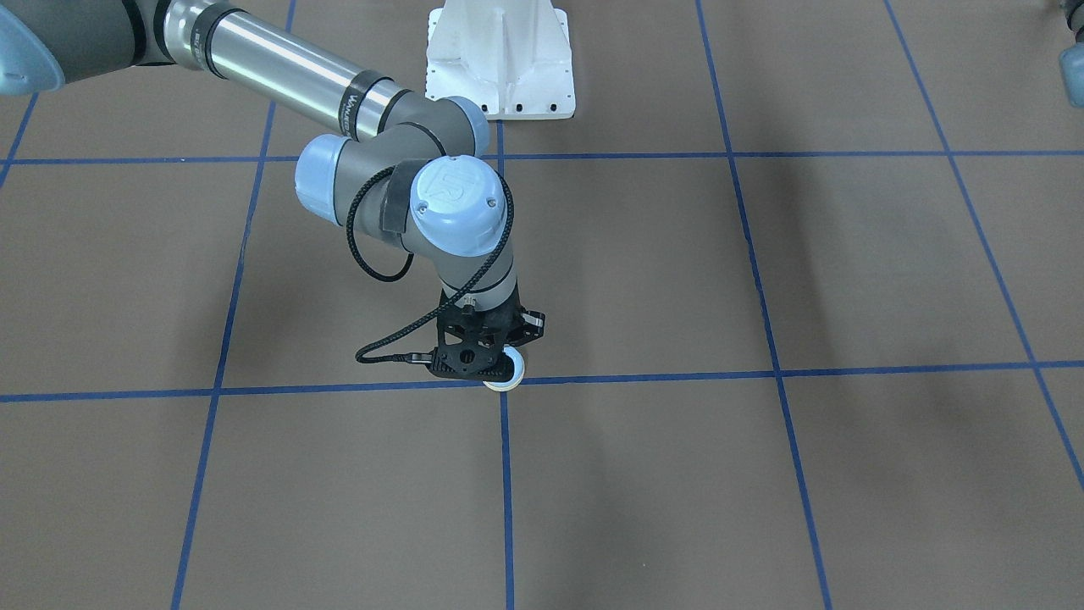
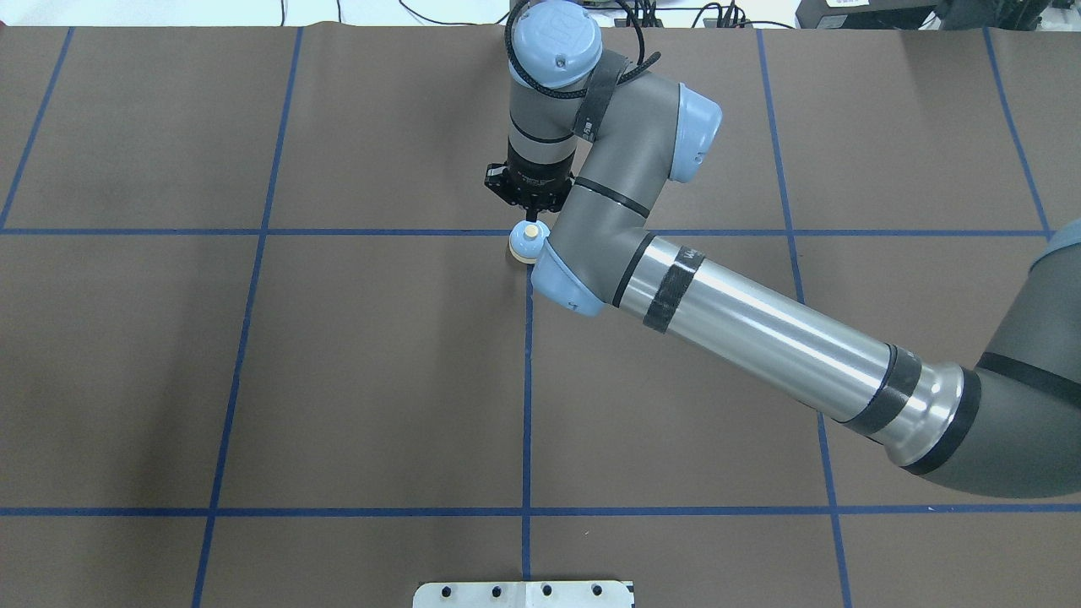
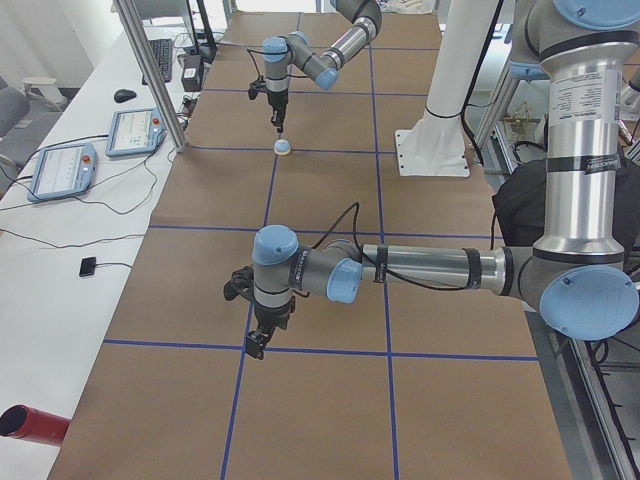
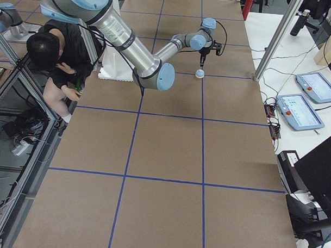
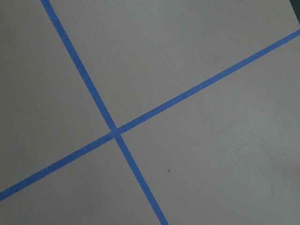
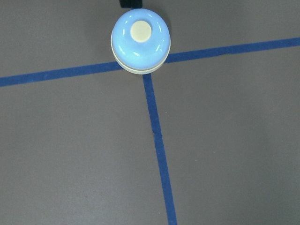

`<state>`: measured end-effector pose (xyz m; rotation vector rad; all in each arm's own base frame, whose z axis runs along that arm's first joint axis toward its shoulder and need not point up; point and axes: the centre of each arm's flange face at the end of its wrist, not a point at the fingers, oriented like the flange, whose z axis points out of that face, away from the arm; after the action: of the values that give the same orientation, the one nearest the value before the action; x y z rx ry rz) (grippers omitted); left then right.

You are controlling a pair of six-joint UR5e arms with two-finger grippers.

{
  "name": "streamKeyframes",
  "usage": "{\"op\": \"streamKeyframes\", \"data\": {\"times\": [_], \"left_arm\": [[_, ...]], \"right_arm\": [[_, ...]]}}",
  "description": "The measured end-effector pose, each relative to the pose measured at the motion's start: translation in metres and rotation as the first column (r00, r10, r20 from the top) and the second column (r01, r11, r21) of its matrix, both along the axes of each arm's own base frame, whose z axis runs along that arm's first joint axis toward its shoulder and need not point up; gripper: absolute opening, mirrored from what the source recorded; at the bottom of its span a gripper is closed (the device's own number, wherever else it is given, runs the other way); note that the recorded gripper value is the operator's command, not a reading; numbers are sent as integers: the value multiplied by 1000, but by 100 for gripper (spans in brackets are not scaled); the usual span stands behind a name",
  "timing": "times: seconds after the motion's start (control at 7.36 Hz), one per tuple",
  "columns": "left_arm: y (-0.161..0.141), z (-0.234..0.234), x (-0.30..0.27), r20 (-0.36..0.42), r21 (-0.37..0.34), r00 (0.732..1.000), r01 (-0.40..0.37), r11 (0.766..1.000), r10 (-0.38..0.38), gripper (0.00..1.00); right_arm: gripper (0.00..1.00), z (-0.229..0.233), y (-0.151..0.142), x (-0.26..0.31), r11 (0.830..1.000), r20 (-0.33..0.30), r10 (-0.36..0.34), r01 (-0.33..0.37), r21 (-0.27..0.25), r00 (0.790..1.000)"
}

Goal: Place and press bell with both arms
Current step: 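Press down on the bell's button with the right gripper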

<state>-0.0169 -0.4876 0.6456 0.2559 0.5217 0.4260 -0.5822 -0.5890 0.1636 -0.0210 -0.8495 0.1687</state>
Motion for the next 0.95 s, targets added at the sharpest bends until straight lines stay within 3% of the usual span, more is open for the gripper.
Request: {"op": "streamKeyframes", "data": {"times": [0.95], "left_arm": [[0,-1,1,0,1,1000,-1,1000,1,100]], "right_arm": [[0,17,-5,-22,1000,-33,-4,4,-9,999]]}}
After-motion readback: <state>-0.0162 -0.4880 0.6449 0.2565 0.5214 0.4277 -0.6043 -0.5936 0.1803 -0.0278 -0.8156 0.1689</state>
